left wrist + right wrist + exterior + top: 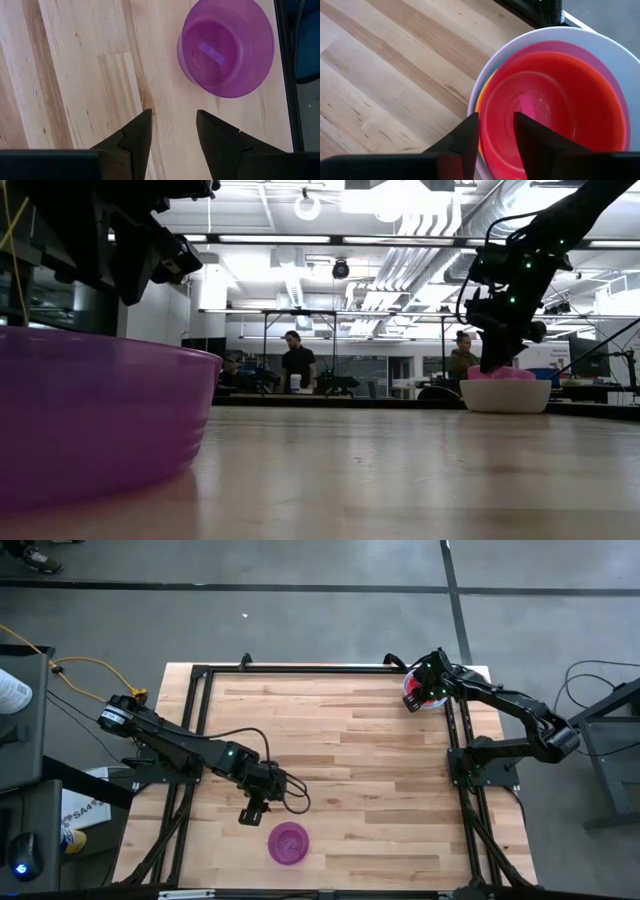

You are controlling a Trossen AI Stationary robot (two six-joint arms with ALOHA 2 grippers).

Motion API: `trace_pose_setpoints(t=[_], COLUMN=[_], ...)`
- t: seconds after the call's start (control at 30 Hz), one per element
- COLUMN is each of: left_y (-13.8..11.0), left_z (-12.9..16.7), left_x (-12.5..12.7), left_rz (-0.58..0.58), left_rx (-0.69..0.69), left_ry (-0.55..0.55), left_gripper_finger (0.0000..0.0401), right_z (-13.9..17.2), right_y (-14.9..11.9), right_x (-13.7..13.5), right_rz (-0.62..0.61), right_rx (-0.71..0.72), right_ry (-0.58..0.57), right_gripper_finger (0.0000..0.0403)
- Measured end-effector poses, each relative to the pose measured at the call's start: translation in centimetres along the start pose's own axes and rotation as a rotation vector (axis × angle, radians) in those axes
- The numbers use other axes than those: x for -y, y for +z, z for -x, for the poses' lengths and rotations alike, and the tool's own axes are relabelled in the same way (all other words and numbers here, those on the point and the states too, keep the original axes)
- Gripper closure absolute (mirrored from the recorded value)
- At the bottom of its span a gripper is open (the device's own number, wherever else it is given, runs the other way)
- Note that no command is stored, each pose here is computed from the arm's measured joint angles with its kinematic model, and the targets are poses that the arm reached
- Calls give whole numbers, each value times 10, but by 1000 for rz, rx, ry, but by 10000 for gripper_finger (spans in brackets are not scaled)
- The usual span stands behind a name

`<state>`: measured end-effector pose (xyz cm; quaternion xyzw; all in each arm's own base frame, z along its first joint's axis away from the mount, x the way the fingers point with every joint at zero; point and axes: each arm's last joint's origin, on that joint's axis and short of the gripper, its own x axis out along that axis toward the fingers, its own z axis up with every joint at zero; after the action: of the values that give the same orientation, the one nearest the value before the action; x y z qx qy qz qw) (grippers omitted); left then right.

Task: Nest bowls inside each other
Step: Stack the red bowl on the yellow bowl, then stack the purple bowl on the red bowl

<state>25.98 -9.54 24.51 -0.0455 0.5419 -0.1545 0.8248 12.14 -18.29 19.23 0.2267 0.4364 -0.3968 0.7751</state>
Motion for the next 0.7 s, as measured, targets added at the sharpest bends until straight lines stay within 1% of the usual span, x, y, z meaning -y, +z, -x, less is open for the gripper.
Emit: trace_pose_setpoints(t=[0.13,0.27,0.57,0.7], left_y=[0,0,0,0], left_z=[0,0,0,0], left_x=[0,0,0,0], left_rz=[4,4,15,22], left_rx=[0,0,0,0], left_ry=[0,-5,-7,-8], left_gripper_finger=[246,246,246,246], right_z=[0,0,0,0], right_y=[0,-1,-1,-1], right_x=[1,1,-14,-19], right_rz=[-9,-9,52,73], right_rx=[-1,-14,-16,-12], right_ry=[-26,-52,-17,-46], right_gripper_finger=[272,262,263,258])
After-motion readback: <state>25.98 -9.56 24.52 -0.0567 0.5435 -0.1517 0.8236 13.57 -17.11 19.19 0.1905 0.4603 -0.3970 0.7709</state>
